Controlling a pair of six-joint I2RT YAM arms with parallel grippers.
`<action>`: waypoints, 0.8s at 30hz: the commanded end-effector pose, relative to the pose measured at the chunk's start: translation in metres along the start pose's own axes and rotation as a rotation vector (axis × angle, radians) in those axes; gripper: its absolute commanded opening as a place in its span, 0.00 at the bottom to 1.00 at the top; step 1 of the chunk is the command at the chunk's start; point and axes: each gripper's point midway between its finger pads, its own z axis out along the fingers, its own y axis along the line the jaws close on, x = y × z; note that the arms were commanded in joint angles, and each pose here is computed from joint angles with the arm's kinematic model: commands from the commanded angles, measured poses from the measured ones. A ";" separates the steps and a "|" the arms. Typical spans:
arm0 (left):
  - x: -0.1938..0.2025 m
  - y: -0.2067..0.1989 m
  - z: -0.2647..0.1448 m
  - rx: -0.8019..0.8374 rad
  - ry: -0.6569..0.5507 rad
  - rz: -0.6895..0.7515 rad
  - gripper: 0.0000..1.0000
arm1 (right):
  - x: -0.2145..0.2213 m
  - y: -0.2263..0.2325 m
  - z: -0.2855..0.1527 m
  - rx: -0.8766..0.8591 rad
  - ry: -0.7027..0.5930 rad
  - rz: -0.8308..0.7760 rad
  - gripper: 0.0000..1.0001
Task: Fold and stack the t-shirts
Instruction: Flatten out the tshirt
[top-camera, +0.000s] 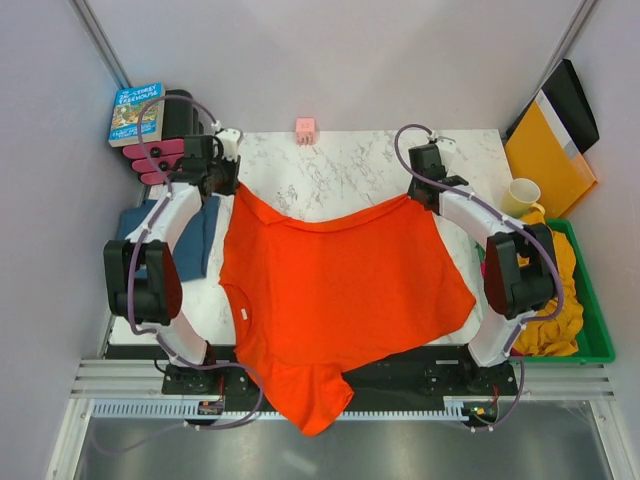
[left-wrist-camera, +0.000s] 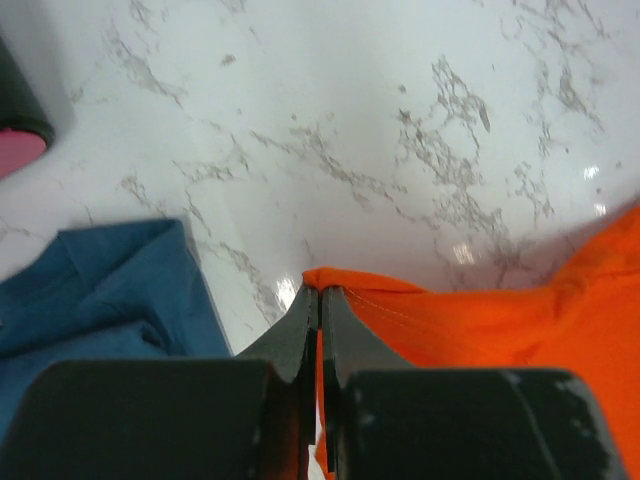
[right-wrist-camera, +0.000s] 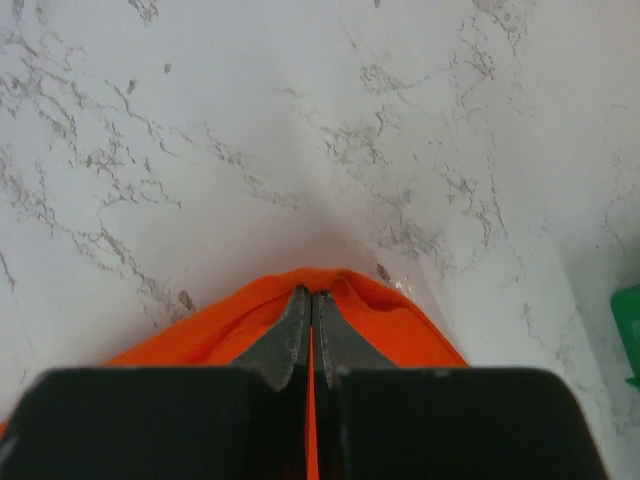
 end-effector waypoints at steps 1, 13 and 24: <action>-0.069 0.024 0.012 -0.072 -0.153 0.062 0.02 | -0.041 0.012 0.018 -0.041 -0.077 0.089 0.00; -0.128 0.034 0.077 -0.109 -0.170 0.068 0.02 | -0.054 -0.005 0.071 -0.026 -0.061 0.155 0.00; -0.158 0.037 0.102 -0.149 -0.197 0.082 0.02 | -0.082 0.010 0.121 -0.039 -0.066 0.156 0.00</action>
